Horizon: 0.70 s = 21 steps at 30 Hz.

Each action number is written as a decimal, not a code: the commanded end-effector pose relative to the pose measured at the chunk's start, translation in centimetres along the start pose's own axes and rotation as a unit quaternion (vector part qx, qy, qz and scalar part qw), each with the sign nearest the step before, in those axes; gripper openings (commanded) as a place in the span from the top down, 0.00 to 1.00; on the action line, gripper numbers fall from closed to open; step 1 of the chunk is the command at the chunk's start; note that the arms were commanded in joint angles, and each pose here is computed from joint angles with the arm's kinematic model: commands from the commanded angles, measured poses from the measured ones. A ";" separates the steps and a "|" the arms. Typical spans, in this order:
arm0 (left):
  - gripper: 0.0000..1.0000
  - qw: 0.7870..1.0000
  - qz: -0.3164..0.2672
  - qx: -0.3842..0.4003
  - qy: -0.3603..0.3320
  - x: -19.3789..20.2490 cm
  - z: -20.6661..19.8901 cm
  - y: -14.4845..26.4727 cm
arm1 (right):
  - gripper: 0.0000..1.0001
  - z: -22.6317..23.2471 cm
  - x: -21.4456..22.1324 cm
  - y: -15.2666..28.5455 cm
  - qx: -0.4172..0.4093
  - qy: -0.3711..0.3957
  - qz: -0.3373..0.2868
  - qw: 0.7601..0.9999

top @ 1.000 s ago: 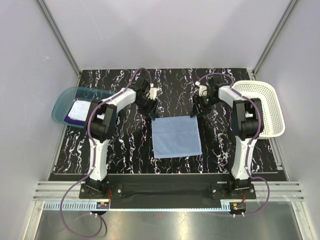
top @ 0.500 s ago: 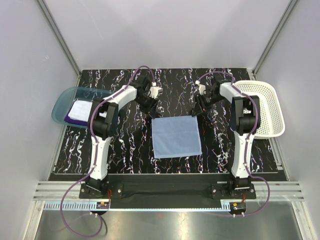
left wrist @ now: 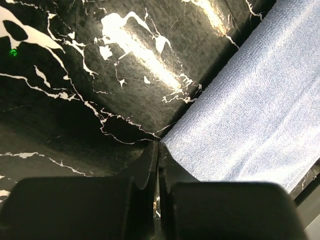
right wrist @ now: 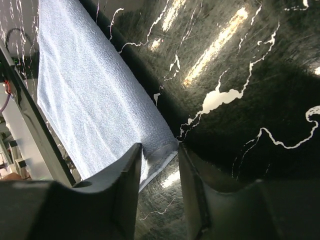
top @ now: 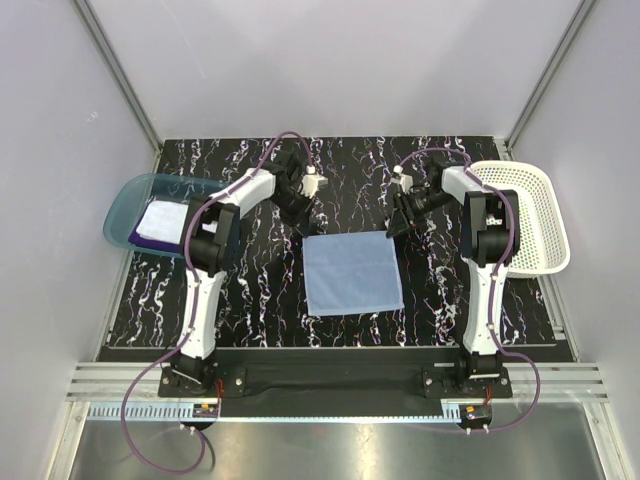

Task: Fold and stack the towels
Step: Fold the towel

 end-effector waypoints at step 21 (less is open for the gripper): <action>0.60 0.999 -0.015 -0.011 -0.031 -1.5 1.5 1.8 | 0.43 -0.7 -1.6 0.9 0.008 0.023 -0.020 0.999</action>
Point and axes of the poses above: each gripper's point midway between its finger pads, its own y axis back along the fingers, its own z axis along the line the jaws close on, x = y × z, the point moved 6 cm from there along y, back along the fingers, and after that the axes turned 6 degrees about -y, right-handed, at the moved point
